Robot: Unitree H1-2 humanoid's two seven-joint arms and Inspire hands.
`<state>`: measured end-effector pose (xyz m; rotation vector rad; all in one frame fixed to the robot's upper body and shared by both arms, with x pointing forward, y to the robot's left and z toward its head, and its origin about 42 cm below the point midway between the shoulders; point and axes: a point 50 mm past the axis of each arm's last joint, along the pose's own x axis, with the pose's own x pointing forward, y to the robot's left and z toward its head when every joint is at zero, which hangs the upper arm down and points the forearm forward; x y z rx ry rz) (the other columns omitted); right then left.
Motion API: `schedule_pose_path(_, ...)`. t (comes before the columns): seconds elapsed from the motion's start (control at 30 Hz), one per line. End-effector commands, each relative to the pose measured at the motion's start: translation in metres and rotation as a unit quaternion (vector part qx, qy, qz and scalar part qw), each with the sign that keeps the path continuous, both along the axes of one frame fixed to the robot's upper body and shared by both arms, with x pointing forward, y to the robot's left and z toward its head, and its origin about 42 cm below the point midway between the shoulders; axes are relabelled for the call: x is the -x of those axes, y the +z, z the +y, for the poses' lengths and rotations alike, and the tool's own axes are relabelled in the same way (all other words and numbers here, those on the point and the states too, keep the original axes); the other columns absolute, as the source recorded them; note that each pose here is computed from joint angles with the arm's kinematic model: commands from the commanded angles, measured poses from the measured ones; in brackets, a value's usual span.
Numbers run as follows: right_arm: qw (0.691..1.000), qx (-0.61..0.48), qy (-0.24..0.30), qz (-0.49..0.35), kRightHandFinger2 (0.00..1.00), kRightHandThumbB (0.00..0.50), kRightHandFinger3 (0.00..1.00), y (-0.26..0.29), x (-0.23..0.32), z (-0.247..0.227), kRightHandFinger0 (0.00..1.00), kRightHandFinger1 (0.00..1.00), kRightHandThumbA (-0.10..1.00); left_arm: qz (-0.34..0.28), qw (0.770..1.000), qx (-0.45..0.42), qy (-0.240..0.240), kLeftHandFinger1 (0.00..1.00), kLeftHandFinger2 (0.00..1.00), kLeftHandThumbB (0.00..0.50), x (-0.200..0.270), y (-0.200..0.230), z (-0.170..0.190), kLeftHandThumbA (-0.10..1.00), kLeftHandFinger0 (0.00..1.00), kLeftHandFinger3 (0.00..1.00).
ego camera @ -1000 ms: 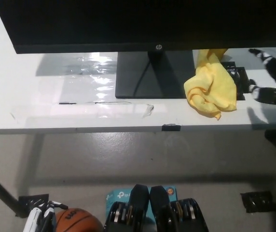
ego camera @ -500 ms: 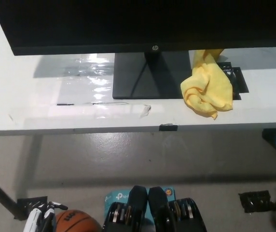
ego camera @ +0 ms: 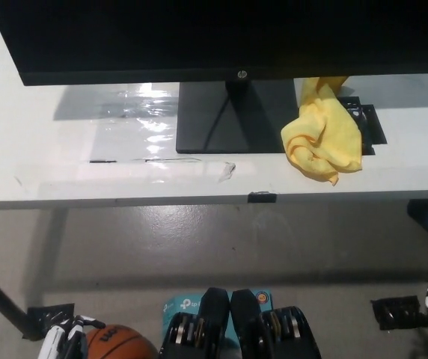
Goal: The robot uses its right hand to pick up the cloth kept in the middle of the desk and use it to wipe the monitor in the middle of the desk by swiping its screen twice
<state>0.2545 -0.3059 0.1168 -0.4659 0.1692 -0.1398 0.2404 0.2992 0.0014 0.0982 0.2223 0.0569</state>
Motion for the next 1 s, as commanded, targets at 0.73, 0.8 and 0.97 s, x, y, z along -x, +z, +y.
schedule_pose_path(0.73, 0.982, -0.175, -0.059, -0.042, 0.39, 0.139, 0.92, -0.045, 0.004, 0.014, 0.09, 0.16, -0.1, -0.036, 0.999, -0.018, 0.004, 0.0, 0.0, 0.5, -0.005, 0.016, 0.014, 0.81, 0.0, 0.0)
schedule_pose_path(0.8, 0.982, -0.173, -0.059, -0.043, 0.37, 0.13, 0.9, -0.045, 0.004, 0.014, 0.08, 0.15, -0.1, -0.034, 0.999, -0.007, 0.005, 0.0, 0.0, 0.5, -0.005, 0.015, 0.014, 0.79, 0.0, 0.0)
schedule_pose_path(0.97, 0.982, -0.175, -0.063, -0.042, 0.36, 0.13, 0.89, -0.046, 0.002, 0.01, 0.09, 0.15, -0.1, -0.025, 1.0, -0.015, 0.003, 0.0, 0.0, 0.5, -0.004, 0.016, 0.014, 0.8, 0.0, 0.0)
